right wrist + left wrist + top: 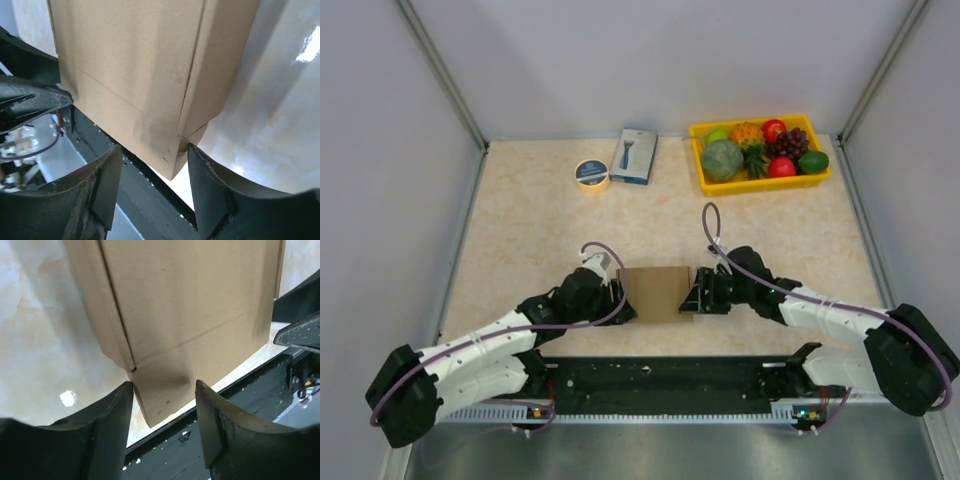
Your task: Fold the paper box
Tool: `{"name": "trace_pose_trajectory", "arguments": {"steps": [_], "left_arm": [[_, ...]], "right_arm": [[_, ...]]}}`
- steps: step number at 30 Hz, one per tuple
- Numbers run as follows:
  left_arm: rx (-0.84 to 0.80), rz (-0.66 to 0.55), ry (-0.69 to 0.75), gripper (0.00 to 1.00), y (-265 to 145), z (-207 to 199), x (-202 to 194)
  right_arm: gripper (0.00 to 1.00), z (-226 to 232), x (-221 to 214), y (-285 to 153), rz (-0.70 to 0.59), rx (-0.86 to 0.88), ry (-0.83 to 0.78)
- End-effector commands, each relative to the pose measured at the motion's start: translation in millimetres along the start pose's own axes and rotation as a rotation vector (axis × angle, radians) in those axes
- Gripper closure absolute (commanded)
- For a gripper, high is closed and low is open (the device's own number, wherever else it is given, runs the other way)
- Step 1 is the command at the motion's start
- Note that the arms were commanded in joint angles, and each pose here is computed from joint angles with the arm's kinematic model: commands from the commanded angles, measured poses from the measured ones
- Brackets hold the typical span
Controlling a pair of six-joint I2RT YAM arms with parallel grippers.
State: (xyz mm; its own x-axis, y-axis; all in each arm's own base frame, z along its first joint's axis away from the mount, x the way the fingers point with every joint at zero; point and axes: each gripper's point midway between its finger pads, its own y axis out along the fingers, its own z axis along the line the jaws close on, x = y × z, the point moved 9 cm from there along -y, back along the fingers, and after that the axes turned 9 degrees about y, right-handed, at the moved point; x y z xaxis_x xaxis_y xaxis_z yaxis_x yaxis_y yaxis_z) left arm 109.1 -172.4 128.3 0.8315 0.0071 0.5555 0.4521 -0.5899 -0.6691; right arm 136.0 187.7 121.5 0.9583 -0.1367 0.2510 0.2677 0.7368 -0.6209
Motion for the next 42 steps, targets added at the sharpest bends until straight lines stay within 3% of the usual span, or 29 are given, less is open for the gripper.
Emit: {"name": "trace_pose_trajectory", "arguments": {"steps": [1, 5, 10, 17, 20, 23, 31, 42], "left_arm": [[-0.146, -0.065, -0.042, 0.47, 0, -10, 10], [-0.166, -0.061, -0.072, 0.57, 3, -4, 2], [-0.2, -0.099, -0.09, 0.64, 3, -2, 1], [-0.189, -0.143, -0.103, 0.67, -1, 6, 0], [-0.201, -0.158, -0.117, 0.59, -2, 9, -1], [-0.229, -0.178, -0.135, 0.59, -4, 11, -3], [-0.243, -0.185, -0.164, 0.73, -2, 16, -8], [-0.244, -0.196, -0.181, 0.8, 4, 23, -15]], "right_arm": [[0.48, 12, 8, -3, -0.012, 0.186, 0.06], [0.56, 2, 4, -4, -0.013, 0.201, 0.111], [0.58, -2, 3, -6, -0.019, 0.224, 0.134], [0.62, -10, 10, -12, -0.03, 0.244, 0.129], [0.6, -10, 11, -14, -0.026, 0.229, 0.104], [0.59, -11, 12, -15, -0.017, 0.242, 0.099], [0.53, -26, 2, -20, -0.004, 0.244, 0.157], [0.52, -30, -2, -19, -0.012, 0.285, 0.157]]}}
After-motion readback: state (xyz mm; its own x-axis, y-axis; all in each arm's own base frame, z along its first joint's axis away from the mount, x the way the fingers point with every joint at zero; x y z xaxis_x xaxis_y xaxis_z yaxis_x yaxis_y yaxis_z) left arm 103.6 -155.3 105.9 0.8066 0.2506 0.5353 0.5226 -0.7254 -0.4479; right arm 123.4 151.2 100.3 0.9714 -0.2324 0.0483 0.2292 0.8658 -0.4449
